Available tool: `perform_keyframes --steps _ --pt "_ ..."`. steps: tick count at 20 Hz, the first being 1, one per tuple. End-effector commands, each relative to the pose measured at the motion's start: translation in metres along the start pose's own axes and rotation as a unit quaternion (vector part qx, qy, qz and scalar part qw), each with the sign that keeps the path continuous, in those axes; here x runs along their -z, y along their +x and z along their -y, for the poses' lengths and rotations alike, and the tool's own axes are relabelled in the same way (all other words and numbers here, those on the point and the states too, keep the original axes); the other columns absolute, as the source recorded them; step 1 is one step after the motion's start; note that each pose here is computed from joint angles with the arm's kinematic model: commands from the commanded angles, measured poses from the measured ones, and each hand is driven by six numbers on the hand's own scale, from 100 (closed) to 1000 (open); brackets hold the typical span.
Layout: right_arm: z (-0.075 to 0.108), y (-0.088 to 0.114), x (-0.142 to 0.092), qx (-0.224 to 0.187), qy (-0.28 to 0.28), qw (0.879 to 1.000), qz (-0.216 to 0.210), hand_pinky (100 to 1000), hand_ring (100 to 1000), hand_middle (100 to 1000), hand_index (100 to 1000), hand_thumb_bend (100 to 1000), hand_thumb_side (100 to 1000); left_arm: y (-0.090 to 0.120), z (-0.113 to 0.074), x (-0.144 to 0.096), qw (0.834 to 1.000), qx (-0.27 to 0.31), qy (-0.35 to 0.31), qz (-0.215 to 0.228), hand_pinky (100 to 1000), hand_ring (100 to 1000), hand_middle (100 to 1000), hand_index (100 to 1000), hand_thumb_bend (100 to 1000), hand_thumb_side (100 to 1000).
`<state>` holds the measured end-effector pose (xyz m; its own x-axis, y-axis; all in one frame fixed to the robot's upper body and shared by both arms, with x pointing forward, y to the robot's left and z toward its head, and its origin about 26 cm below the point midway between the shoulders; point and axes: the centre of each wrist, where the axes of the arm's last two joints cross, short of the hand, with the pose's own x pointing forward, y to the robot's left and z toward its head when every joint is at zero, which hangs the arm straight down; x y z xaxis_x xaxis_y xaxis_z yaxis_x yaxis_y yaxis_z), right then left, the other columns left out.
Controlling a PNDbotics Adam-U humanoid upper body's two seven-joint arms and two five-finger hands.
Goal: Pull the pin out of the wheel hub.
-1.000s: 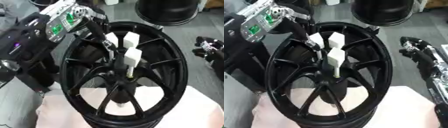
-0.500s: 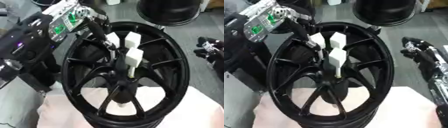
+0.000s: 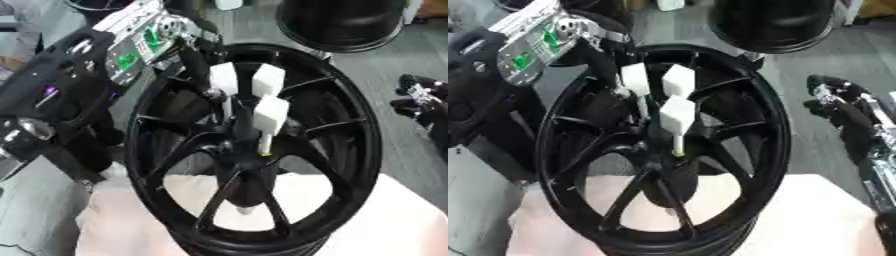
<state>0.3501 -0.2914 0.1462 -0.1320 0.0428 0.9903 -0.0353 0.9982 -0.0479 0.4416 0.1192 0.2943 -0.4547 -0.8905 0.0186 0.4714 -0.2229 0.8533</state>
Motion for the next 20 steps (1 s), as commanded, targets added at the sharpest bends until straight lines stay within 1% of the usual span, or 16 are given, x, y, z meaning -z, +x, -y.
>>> perform_keyframes --steps 1,3,7,9,11,12,14,16,20 --pt "0.001 0.008 0.002 -0.007 0.004 1.0 0.012 812 660 643 771 308 377 0.001 -0.011 -0.01 1.0 0.002 0.011 -0.006 825 720 607 544 353 210" --pt "0.002 0.007 0.002 -0.007 0.004 1.0 0.011 812 660 643 771 308 377 0.002 -0.011 -0.012 1.0 0.004 0.013 -0.004 825 719 606 532 336 176" --pt "0.002 0.007 0.002 -0.007 0.004 1.0 0.011 812 660 643 771 307 377 0.004 -0.014 -0.015 1.0 0.003 0.018 -0.004 825 715 600 502 345 129" --pt "0.002 0.007 0.002 -0.007 0.004 1.0 0.011 812 660 643 771 308 377 0.005 -0.015 -0.016 1.0 0.003 0.021 -0.005 824 712 596 485 372 115" --pt "0.002 0.007 0.002 -0.007 0.004 1.0 0.011 812 660 643 771 307 378 0.006 -0.016 -0.019 1.0 0.005 0.026 -0.006 816 699 578 480 372 138" --pt "0.002 0.007 0.002 -0.006 0.004 1.0 0.01 812 660 643 771 307 378 0.007 -0.018 -0.021 0.999 0.009 0.031 -0.006 809 689 564 475 387 138" --pt "0.002 0.006 0.002 -0.006 0.003 1.0 0.01 812 660 643 771 307 378 0.009 -0.021 -0.026 0.999 0.015 0.041 -0.007 808 678 550 458 446 105" --pt "0.002 0.006 0.002 -0.006 0.003 1.0 0.01 813 660 643 771 308 378 0.011 -0.024 -0.03 0.999 0.02 0.05 -0.006 808 673 543 446 486 100" --pt "0.002 0.006 0.002 -0.006 0.003 1.0 0.01 813 660 643 771 307 378 0.01 -0.026 -0.037 0.998 0.026 0.059 -0.006 810 670 534 427 539 100"
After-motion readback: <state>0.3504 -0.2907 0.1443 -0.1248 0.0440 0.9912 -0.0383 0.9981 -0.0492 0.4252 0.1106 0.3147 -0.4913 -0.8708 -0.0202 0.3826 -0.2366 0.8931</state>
